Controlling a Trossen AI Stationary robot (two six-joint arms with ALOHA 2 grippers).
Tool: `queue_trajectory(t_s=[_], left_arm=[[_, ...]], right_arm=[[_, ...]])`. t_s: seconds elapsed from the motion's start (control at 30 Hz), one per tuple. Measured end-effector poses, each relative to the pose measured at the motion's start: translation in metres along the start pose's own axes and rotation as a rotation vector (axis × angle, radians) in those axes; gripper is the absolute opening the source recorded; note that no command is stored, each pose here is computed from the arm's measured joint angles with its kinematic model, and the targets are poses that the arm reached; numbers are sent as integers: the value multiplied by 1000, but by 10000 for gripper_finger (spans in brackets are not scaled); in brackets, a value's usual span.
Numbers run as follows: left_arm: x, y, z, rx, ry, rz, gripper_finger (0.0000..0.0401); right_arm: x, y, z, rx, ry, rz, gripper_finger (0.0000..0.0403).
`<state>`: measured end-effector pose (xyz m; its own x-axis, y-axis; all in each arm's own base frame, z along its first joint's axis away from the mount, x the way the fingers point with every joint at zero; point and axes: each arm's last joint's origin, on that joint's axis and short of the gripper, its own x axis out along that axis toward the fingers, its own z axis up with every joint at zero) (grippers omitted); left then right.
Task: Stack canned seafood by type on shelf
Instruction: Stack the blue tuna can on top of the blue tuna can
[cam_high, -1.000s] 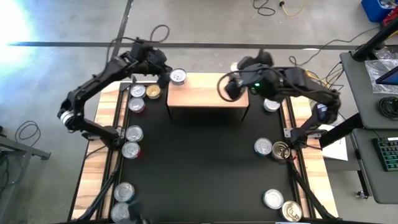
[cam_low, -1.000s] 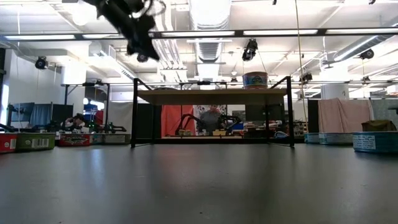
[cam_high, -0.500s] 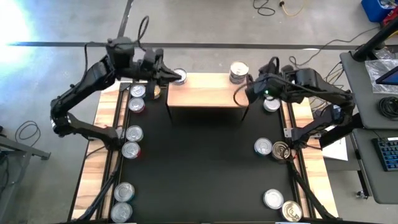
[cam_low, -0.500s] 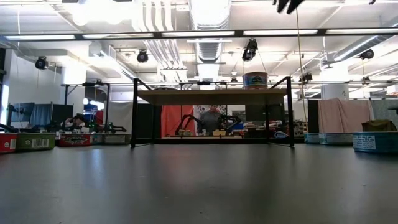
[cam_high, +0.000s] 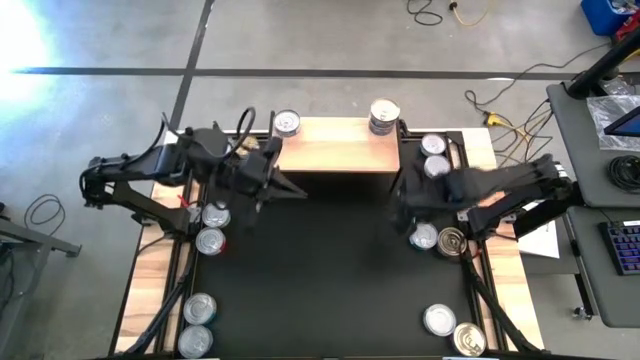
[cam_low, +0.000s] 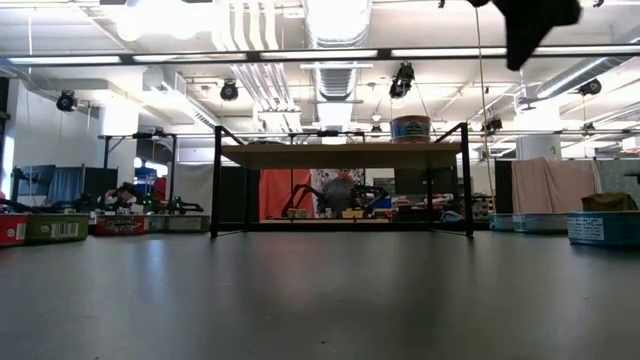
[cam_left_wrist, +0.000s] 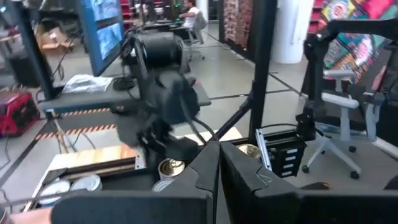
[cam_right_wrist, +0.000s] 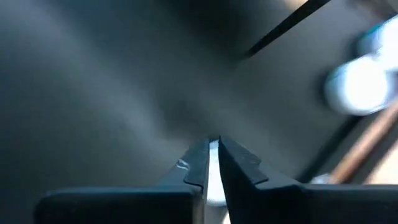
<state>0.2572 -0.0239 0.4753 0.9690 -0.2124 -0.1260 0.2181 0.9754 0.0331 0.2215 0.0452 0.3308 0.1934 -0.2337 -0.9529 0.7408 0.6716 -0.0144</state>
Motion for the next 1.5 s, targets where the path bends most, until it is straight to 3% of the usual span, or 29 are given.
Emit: queue_trajectory(t_s=[0.13,0.33,0.53,0.7,0.9,1.1,1.2,1.33,1.5], left_arm=[[-13,-4,-3,-58,62,-18,0],[-32,-33,-42,-320,514,-48,0],[-44,-101,-97,-334,868,53,0],[-60,-138,-153,-444,1073,233,0],[-72,-153,-202,-670,1216,480,0],[-65,-186,-212,-775,1263,419,0],[-59,-204,-214,-800,1315,440,0],[-53,-235,-224,-804,1508,429,0],[-44,-268,-244,-771,1770,387,0]], right_arm=[[15,35,-29,85,13,58,11],[32,78,-58,252,20,61,13],[58,125,-77,304,18,82,13],[84,174,-96,309,43,131,13],[96,217,-98,176,81,156,13],[88,247,-76,-68,36,248,13],[80,255,-67,-203,-1,264,13],[63,255,-63,-264,-66,230,13],[50,252,-88,-341,-95,182,13]])
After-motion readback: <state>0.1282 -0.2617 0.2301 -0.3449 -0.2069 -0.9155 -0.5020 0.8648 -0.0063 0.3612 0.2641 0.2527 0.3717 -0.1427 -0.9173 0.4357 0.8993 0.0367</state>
